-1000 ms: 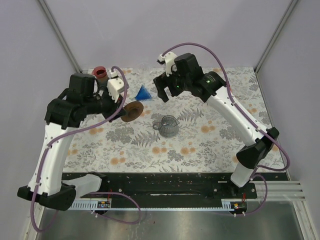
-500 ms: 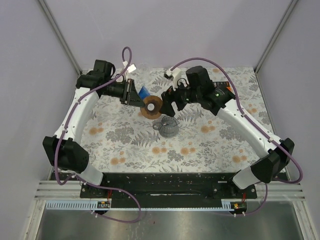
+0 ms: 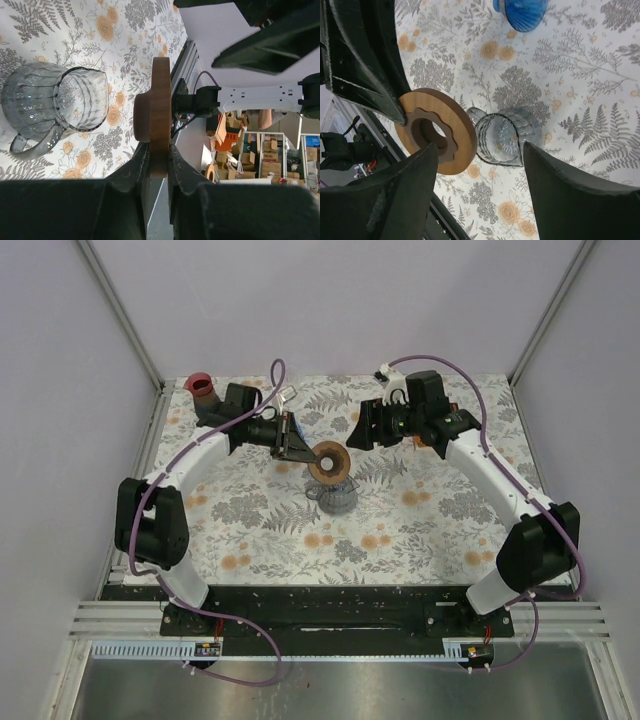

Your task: Place the coffee filter in the dripper

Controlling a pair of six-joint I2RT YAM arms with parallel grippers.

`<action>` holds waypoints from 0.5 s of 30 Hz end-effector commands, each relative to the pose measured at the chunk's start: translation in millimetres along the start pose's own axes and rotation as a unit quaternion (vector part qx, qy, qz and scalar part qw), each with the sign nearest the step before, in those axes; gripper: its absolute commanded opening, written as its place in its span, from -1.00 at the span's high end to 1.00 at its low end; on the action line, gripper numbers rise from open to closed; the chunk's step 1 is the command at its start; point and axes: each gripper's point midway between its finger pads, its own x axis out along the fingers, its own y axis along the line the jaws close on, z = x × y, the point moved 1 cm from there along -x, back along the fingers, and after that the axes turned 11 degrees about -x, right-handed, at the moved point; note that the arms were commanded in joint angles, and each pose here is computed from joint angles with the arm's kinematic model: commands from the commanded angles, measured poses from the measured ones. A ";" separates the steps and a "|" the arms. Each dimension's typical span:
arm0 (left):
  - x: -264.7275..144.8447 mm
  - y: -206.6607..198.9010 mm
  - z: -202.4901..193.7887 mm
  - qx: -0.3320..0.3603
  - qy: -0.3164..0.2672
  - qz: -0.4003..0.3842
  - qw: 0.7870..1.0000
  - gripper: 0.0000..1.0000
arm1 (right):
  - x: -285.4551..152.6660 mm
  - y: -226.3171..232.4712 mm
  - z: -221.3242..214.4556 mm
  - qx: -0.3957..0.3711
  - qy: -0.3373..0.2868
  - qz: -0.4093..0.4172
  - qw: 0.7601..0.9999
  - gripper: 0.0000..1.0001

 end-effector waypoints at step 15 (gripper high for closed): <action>61.8 69.3 2.4 -0.058 0.012 0.024 0.998 1.00 | 28.0 -25.8 -57.4 0.043 0.062 -0.039 0.996 -0.55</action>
